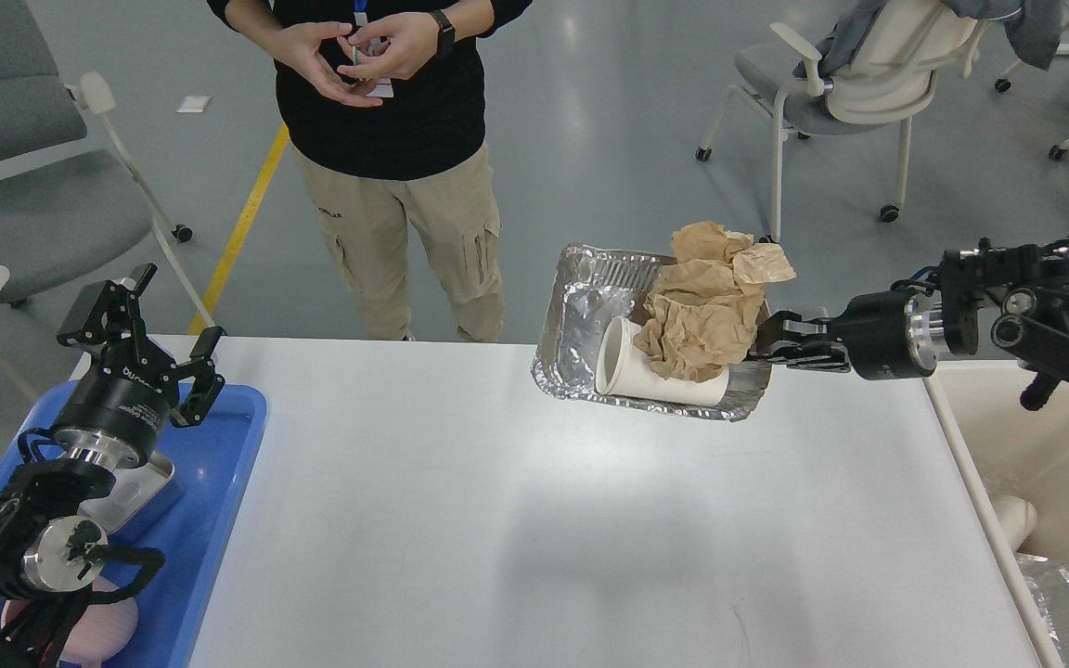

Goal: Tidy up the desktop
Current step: 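Carry the foil tray with the right gripper and drop it into the bin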

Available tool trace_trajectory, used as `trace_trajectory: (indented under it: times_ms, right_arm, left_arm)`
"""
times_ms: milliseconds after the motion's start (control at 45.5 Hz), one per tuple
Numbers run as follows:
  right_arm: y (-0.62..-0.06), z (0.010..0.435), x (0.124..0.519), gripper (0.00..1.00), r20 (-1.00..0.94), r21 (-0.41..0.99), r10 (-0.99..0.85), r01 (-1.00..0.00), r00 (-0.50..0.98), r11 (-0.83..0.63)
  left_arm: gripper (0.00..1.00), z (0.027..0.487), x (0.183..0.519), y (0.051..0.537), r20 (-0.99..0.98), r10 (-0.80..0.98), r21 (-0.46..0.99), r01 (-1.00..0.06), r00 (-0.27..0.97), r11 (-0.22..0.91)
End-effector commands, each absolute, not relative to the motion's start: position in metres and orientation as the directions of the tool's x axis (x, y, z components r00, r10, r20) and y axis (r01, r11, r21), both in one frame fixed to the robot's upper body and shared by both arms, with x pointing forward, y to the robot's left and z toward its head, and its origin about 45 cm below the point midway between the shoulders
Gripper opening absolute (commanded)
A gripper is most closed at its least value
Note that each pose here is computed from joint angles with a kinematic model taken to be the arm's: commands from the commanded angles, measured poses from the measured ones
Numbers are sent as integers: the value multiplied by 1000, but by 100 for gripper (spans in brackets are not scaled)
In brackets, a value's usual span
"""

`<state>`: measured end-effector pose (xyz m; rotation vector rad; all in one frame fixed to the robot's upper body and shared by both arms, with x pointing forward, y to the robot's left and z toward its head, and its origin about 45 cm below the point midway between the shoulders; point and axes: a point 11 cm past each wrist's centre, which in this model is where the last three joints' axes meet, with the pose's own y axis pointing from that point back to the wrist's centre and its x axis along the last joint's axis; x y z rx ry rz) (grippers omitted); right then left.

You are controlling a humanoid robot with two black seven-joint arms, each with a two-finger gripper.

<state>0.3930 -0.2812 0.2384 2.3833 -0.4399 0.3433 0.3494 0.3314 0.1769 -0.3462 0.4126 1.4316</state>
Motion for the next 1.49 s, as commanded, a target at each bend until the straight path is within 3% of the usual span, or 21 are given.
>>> trace_trajectory:
  times_ms: [0,286,593,1032,1428,1449,1471]
  right_arm:
    - [-312,243,387,0,317,551,-336,-460,887,-696]
    - [-429,247,351,0,193,521,-690,-668,698,-531]
    - [-530,211,299,0,96,562,-920,-784,380,-265]
    - [-597,153,230,0,74,645,-993,-764,91,-22]
    - [-625,115,196,0,146,676,-989,-726,-38,128]
    - [-626,115,196,0,151,673,-988,-727,-45,136]
    - [-629,116,195,6,159,669,-986,-728,-53,147]
  left_arm:
    - [97,176,351,321,-507,857,7,-993,97,117]
    - [97,179,352,319,-510,852,-10,-991,120,134]
    - [97,178,350,314,-527,840,-20,-990,128,138]
    - [97,174,343,313,-593,793,-39,-988,141,147]
    - [97,169,338,309,-598,786,-37,-985,156,168]
    - [97,169,338,309,-598,786,-37,-985,156,168]
    - [97,170,338,309,-599,785,-38,-985,158,168]
